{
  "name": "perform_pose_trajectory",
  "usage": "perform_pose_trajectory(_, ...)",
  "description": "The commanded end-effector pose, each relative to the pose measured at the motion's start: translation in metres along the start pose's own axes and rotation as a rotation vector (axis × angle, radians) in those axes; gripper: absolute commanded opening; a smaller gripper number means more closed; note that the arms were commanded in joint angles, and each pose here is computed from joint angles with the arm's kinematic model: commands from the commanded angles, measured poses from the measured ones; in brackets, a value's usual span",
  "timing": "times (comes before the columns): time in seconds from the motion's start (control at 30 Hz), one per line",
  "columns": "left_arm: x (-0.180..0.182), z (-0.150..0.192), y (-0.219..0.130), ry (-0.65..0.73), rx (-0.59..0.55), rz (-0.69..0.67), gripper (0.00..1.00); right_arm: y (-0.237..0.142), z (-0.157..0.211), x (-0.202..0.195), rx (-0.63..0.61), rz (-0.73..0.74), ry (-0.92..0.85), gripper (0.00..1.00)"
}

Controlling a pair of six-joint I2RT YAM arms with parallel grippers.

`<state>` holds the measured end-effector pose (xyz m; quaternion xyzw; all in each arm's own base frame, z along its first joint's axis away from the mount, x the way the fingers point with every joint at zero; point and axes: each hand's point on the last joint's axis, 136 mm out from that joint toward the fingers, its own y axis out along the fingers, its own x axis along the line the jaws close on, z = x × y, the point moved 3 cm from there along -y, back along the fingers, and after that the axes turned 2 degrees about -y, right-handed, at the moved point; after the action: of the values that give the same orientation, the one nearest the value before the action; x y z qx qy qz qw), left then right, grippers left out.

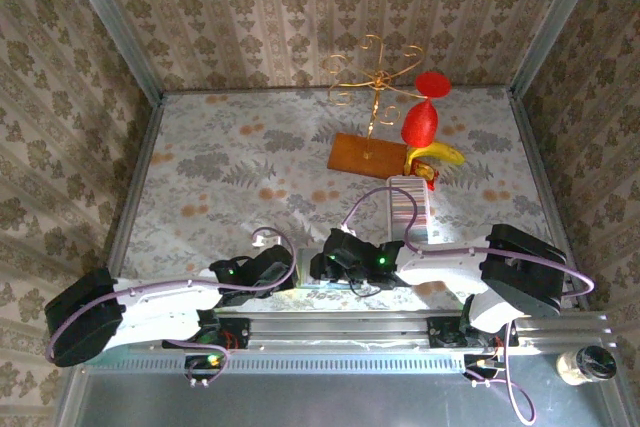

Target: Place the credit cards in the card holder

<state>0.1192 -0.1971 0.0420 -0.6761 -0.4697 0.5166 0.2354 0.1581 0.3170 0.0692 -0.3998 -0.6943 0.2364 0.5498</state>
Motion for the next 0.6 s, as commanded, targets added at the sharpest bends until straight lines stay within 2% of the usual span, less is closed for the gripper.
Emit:
perform_pose_trajectory(0.0,0.011,0.003,0.000,-0.012,-0.008,-0.031,0.10,0.004,0.001,0.011,0.000,-0.063,0.027,0.52)
perform_pose_trajectory(0.4,0.028,-0.006,-0.020,-0.035,-0.095,-0.015,0.09,0.012,0.002,0.026,0.012,-0.133,0.059,0.51)
perform_pose_trajectory(0.57,0.034,-0.010,-0.032,-0.048,-0.129,-0.009,0.09,0.013,-0.003,0.052,-0.001,-0.249,0.040,0.51)
